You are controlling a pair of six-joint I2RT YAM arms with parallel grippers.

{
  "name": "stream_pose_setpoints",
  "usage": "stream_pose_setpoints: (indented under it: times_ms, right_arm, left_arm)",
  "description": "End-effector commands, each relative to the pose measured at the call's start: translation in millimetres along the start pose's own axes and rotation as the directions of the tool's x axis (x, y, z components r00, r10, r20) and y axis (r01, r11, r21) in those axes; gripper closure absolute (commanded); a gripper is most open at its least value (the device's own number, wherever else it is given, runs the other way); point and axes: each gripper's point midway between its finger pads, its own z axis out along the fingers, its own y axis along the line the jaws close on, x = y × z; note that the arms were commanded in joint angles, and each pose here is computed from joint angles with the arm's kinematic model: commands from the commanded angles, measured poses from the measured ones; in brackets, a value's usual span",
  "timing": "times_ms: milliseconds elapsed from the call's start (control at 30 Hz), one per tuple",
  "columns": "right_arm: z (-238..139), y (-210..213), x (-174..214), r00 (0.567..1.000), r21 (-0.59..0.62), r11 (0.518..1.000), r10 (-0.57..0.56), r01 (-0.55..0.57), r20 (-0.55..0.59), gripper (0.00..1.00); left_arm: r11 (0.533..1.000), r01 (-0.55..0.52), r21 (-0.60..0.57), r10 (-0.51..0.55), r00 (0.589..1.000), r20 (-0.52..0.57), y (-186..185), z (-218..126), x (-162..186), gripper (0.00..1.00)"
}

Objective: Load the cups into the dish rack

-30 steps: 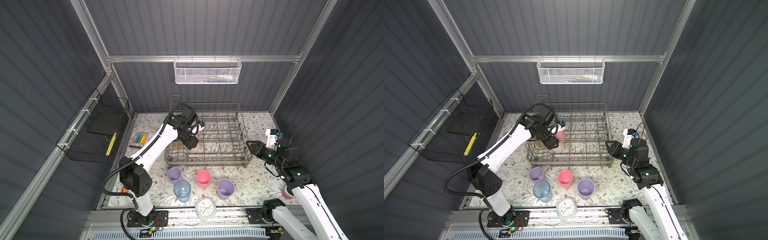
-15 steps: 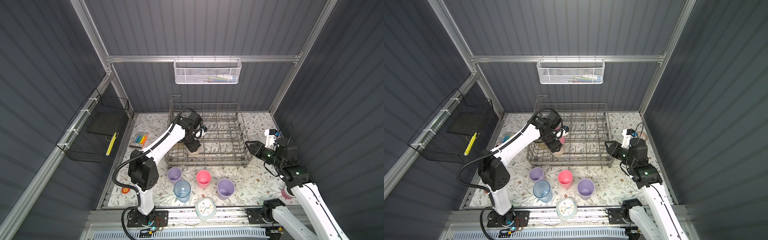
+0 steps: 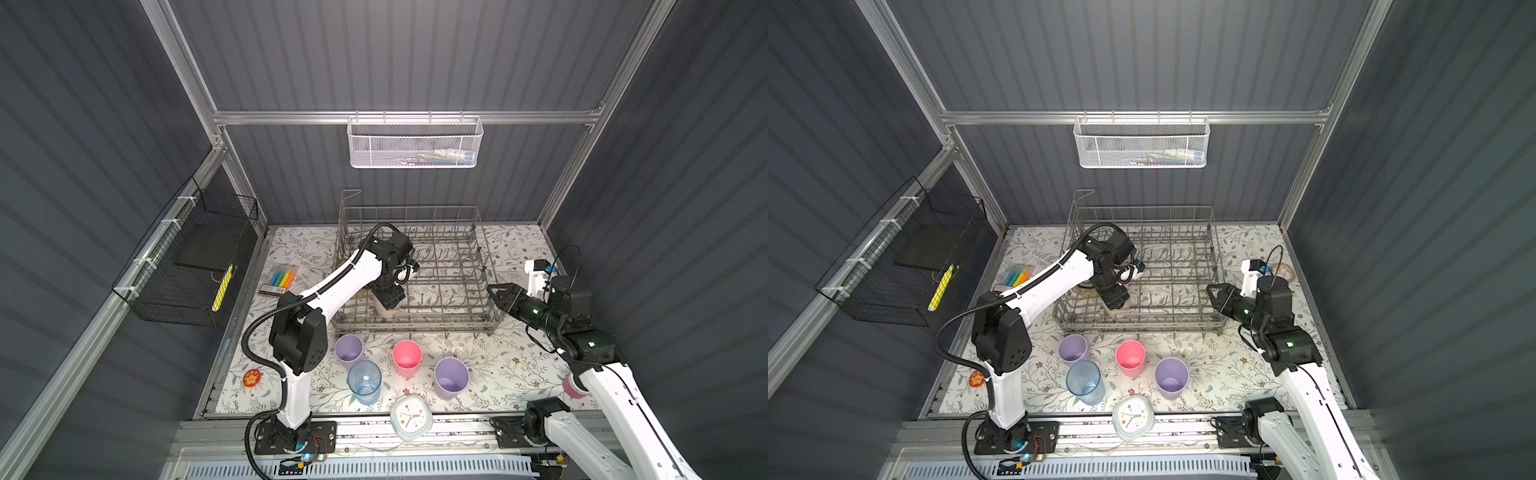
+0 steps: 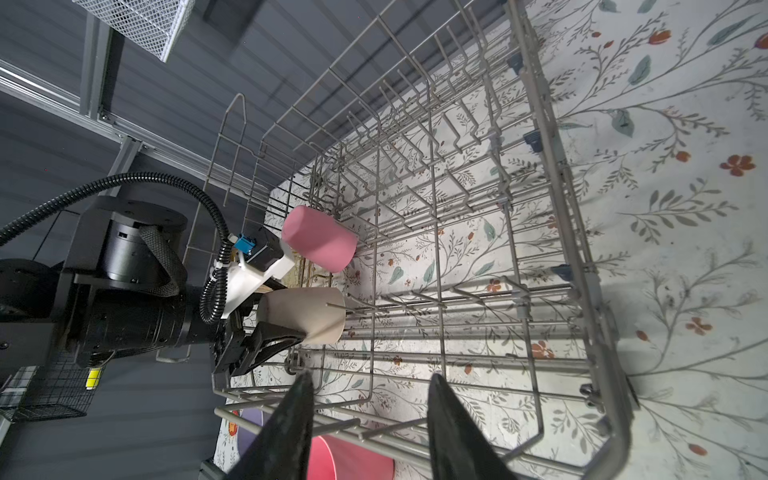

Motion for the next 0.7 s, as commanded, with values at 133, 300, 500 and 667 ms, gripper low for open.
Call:
stream_pose_setpoints:
  times_ms: [133, 300, 500, 667]
  right_arm:
    - [1, 1, 1, 1.0, -0.015, 1.0, -0.001, 0.001, 0.0, 0.54]
    - [1, 1, 3, 1.0, -0.022, 1.0, -0.001, 0.001, -0.008, 0.53]
    - [1, 2, 4, 1.0, -0.025, 1.0, -0.001, 0.0, -0.011, 0.53]
    - [0, 3, 4, 1.0, -0.031, 1.0, -0.001, 0.001, -0.012, 0.53]
  left_arm:
    - [1.0, -0.027, 0.014, 0.028, 0.997, -0.072, -7, 4, 11, 0.33]
    - [0.999, -0.033, 0.033, 0.035, 0.996, -0.078, -12, 5, 12, 0.28]
    - [0.999, -0.032, 0.038, 0.035, 0.997, -0.069, -14, 1, 11, 0.23]
    - [0.999, -0.034, 0.035, 0.035, 0.999, -0.029, -14, -11, 7, 0.19]
